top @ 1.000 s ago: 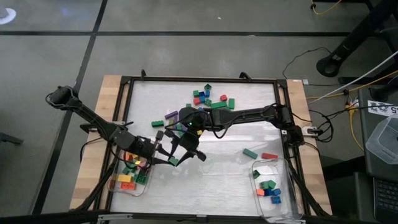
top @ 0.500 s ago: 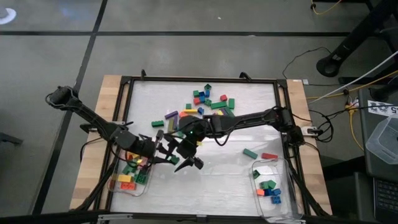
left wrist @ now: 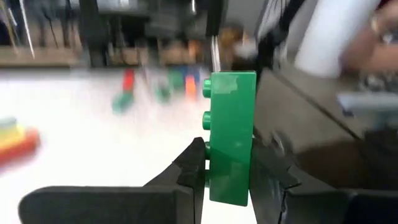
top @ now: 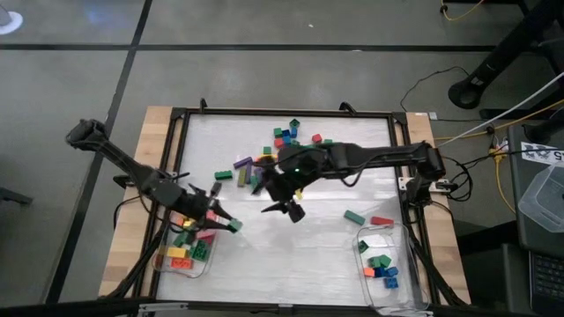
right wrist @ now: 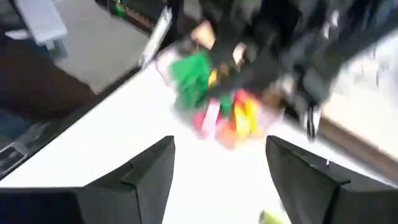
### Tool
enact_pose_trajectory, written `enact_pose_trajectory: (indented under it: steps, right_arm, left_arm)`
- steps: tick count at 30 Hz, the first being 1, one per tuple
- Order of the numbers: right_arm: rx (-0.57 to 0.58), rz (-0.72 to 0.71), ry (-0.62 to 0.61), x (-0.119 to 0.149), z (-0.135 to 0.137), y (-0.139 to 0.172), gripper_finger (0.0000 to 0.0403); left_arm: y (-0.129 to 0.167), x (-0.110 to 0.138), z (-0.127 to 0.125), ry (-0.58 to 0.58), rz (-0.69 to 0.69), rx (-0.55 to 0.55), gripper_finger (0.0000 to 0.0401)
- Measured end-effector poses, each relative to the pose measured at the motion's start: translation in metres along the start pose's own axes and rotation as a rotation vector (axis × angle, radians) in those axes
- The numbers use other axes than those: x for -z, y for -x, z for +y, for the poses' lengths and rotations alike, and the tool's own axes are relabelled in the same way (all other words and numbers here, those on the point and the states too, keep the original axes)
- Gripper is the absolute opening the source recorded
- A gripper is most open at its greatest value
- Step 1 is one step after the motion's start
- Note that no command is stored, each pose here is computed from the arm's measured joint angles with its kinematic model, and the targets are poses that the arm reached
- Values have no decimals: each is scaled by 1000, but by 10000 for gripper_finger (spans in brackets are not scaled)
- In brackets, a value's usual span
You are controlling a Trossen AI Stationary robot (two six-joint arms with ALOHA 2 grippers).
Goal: Sort blocks by size
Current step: Put the large green game piece into the left transparent bin
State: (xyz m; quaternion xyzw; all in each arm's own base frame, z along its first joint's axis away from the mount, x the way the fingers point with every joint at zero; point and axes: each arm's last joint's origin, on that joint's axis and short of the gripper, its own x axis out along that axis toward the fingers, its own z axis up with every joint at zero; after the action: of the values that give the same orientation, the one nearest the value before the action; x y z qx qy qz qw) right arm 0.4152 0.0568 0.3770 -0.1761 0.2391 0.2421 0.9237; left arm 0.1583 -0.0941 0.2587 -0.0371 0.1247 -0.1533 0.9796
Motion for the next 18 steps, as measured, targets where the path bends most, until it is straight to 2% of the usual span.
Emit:
enact_pose_trajectory:
  steps: [4,10,13,15,18]
  right_arm:
    - [-4,159,-158,9,9,19,241]
    - [-55,448,-428,33,22,31,238]
    - [-57,568,-552,45,28,31,238]
    - [-49,645,-612,54,32,30,238]
    - [-44,700,-639,59,34,32,238]
  left_arm:
    - [32,4,2,159,177,9,75]
    - [65,21,6,518,413,43,86]
    - [74,30,7,695,537,-7,96]
    - [76,36,8,764,596,-66,105]
    - [76,42,8,782,660,-129,121]
